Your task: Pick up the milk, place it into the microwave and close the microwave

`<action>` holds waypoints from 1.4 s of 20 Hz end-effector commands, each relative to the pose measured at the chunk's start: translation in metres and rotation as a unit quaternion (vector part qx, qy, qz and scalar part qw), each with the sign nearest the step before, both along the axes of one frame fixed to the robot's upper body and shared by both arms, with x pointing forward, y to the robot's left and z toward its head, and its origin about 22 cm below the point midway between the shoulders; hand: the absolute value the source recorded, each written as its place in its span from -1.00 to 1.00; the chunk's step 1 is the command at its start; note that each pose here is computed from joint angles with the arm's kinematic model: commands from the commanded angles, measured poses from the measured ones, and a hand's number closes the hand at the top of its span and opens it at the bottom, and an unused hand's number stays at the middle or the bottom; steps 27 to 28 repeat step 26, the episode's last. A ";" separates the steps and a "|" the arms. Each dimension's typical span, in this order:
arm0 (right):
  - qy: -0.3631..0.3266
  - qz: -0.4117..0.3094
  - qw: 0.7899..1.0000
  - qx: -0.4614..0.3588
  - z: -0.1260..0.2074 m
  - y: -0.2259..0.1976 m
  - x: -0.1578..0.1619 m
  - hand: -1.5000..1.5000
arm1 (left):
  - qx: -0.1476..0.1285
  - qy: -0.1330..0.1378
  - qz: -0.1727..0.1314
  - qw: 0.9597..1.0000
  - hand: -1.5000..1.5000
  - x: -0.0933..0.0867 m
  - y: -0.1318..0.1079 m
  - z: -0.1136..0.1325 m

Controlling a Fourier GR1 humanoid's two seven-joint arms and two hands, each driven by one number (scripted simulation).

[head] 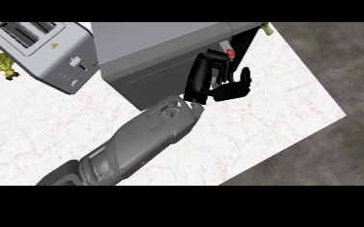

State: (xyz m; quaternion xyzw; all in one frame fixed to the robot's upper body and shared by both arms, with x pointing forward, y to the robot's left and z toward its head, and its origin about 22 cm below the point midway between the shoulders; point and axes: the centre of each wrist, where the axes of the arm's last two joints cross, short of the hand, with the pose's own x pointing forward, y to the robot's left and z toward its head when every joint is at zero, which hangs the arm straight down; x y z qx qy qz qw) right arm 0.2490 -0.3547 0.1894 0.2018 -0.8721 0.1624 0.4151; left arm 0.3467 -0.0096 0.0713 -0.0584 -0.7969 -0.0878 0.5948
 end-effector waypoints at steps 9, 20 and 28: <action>-0.019 -0.041 0.999 0.008 0.018 -0.020 -0.010 -1.00 | 0.027 0.051 0.092 0.994 1.00 0.035 0.042 -0.015; -0.019 -0.064 0.998 0.010 0.025 -0.031 -0.022 -1.00 | 0.044 0.066 0.073 0.994 -1.00 0.045 0.067 -0.023; -0.020 -0.065 0.998 0.012 0.029 -0.032 -0.029 -1.00 | 0.045 0.066 0.060 0.995 -1.00 0.044 0.066 -0.027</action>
